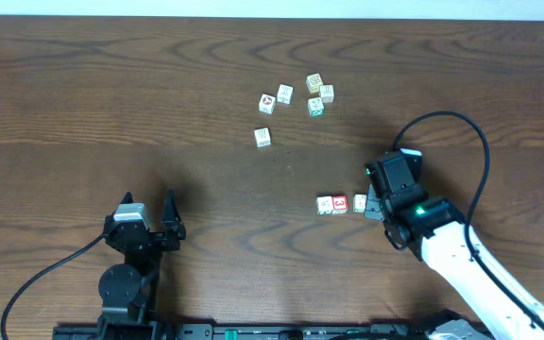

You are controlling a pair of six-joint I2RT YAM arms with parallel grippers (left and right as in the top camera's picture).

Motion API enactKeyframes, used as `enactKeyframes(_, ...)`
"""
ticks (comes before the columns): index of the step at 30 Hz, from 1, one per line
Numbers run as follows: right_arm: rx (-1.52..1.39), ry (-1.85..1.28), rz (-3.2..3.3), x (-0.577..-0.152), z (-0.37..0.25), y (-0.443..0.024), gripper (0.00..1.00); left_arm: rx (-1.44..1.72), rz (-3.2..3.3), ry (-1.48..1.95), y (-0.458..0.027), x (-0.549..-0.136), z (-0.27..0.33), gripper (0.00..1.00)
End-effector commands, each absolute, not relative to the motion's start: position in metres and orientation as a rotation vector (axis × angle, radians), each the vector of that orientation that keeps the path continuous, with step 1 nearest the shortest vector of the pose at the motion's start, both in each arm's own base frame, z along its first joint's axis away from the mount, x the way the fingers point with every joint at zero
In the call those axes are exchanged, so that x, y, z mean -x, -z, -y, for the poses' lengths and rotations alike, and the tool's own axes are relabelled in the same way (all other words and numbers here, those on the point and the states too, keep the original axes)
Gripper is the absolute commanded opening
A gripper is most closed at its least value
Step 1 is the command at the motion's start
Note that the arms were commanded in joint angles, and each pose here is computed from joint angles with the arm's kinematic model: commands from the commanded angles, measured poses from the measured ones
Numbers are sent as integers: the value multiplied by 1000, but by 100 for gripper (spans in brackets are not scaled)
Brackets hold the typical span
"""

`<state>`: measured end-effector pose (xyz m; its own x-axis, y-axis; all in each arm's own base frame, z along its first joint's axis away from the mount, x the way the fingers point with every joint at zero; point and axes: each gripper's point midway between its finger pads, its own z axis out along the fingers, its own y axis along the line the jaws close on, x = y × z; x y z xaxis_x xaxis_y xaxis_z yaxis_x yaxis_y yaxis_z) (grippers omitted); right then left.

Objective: Lift 4 blocks
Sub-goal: 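Lower the blue X block beside the frog block and hold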

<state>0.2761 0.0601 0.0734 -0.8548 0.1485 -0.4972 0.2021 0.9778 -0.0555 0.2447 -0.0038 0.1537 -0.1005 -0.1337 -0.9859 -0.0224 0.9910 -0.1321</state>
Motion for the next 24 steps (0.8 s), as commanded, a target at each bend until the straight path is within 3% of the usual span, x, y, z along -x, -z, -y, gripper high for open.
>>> enactKeyframes(1,-259,176,-2661,-275,-59,-55,21,142,-1721,65,-136,-244,-2,75)
enactKeyframes(24,-150,125,-2742,-280,-75,-26,19,142,-1721,65,-136,-244,-2,75)
